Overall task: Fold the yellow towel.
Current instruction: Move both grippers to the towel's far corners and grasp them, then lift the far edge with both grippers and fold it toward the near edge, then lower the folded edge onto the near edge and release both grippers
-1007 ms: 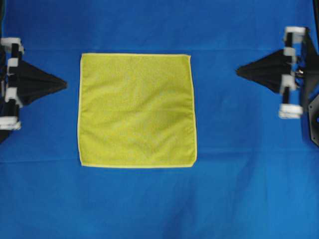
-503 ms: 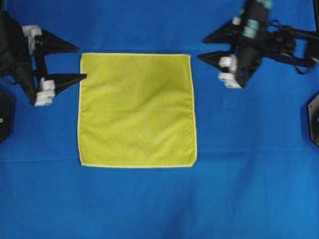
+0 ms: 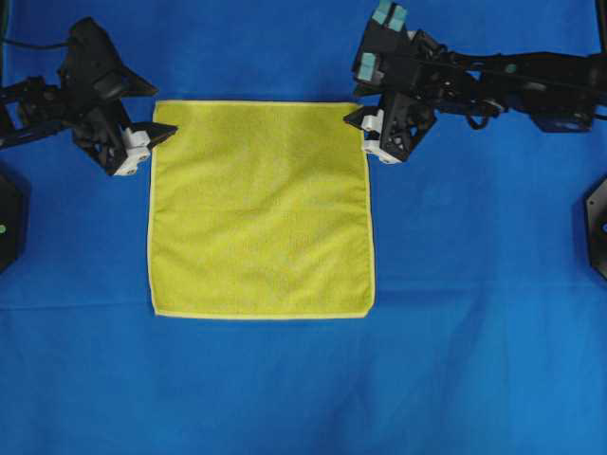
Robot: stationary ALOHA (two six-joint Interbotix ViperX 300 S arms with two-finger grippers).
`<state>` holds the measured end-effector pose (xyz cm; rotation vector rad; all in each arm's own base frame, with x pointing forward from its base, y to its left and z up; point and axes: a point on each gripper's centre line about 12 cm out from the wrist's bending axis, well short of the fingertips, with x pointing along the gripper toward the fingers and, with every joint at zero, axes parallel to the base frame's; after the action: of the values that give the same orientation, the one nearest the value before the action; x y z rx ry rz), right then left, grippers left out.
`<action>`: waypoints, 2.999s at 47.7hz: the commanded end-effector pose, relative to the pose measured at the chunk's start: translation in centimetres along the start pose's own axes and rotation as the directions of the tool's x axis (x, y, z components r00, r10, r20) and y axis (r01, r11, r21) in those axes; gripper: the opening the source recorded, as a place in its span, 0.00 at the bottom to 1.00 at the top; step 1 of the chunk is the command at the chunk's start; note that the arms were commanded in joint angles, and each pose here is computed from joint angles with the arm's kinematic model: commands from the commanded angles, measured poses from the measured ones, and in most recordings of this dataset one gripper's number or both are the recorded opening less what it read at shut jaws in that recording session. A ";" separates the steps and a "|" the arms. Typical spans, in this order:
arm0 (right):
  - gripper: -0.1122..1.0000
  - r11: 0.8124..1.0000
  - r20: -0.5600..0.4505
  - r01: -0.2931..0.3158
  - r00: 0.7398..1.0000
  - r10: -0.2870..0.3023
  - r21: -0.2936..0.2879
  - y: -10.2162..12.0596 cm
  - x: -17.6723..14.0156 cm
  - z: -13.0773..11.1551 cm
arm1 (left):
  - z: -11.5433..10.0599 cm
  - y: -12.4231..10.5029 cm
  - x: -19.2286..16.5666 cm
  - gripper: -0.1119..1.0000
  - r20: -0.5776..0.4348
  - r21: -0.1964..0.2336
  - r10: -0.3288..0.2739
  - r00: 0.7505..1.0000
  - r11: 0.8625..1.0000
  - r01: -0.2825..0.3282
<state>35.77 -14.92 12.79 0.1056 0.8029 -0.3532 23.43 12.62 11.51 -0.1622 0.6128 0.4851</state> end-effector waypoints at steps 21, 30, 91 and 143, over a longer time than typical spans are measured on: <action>0.59 0.999 -0.007 0.032 0.999 -0.032 0.012 -2.1 3.1 -0.9 | -0.9 2.0 1.6 0.77 -0.032 -0.037 0.058 0.998 0.998 -0.059; 0.35 0.999 -0.016 0.025 1.000 -0.025 -0.027 -1.7 3.1 -1.1 | -1.0 2.0 1.6 0.45 -0.044 -0.025 0.058 0.997 0.998 -0.059; 0.12 0.996 -0.018 -0.050 0.999 0.049 -0.070 3.1 -2.7 0.5 | 1.3 -4.0 -1.9 0.13 -0.119 0.122 -0.115 0.986 0.984 0.130; 0.12 0.949 -0.090 -0.313 0.947 0.309 -0.045 17.5 -5.8 -2.8 | -2.9 -19.3 -7.3 0.13 -0.335 0.063 -0.474 0.815 0.851 0.521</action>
<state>35.53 3.48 13.25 0.1865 0.9043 -0.0346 25.73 -7.74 12.81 -0.2434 0.9040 -0.0985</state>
